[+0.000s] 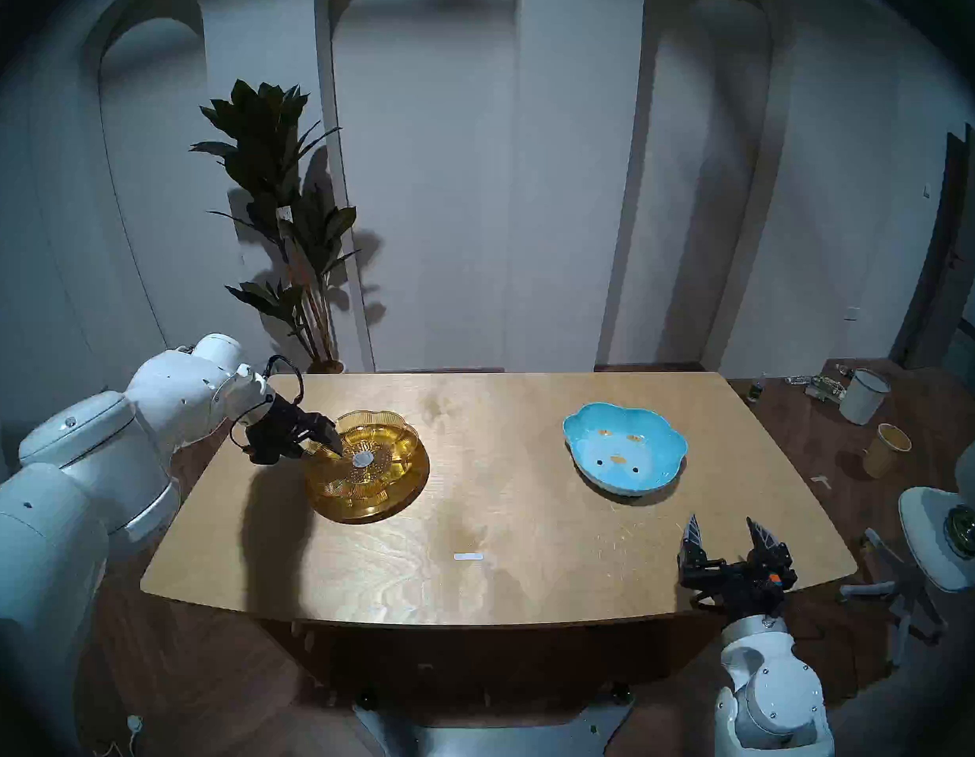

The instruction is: Stack the plates into one stack

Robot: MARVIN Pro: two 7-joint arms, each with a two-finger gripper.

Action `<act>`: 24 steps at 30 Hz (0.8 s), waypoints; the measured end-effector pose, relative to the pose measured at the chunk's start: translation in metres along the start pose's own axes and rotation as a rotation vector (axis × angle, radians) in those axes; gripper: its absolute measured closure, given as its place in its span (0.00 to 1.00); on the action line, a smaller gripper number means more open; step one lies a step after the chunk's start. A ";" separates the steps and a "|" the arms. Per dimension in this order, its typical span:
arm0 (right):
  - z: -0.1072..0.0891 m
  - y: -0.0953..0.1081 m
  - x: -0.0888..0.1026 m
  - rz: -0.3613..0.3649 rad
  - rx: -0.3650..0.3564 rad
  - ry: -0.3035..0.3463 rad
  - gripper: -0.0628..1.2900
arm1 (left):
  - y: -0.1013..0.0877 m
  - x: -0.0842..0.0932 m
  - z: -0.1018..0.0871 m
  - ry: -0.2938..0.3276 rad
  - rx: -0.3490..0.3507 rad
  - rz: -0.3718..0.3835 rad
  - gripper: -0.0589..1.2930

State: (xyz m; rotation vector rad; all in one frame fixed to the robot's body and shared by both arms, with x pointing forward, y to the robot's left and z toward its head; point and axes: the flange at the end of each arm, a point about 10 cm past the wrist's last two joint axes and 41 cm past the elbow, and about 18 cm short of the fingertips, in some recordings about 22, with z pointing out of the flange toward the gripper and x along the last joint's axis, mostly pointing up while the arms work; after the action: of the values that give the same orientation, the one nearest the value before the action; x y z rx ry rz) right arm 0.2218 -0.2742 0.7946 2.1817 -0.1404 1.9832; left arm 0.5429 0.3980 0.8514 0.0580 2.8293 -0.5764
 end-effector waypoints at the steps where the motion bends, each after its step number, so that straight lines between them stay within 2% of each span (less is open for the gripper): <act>1: 0.000 0.000 0.000 0.000 0.000 0.000 0.05 | 0.000 0.000 0.000 0.000 0.001 0.001 0.15; 6: 0.000 0.000 0.000 0.000 0.000 0.000 0.05 | 0.000 0.001 -0.001 0.003 0.005 0.010 0.10; 14: 0.000 0.000 0.000 0.000 0.000 0.000 0.05 | 0.001 0.002 -0.007 0.006 0.011 0.027 0.10; 15: 0.000 0.000 0.000 0.000 0.000 0.000 0.05 | 0.001 0.002 -0.008 0.004 0.012 0.030 0.17; 16: 0.000 0.000 0.000 0.000 0.000 0.000 0.05 | 0.001 0.002 -0.009 0.003 0.012 0.031 0.20; 17: 0.000 0.000 0.000 0.000 0.000 0.000 0.05 | 0.001 0.001 -0.011 0.001 0.013 0.033 0.13; 19: 0.000 0.000 0.000 0.000 0.000 0.000 0.05 | 0.001 0.000 -0.015 -0.004 0.015 0.037 0.08; 24: 0.000 0.000 0.000 0.001 0.001 0.000 0.05 | 0.000 -0.003 -0.024 -0.016 0.020 0.047 0.08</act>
State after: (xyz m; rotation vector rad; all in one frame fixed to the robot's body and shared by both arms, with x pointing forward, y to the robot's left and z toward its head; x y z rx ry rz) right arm 0.2219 -0.2740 0.7946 2.1825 -0.1404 1.9840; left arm 0.5405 0.4073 0.8731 0.1230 2.7986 -0.5923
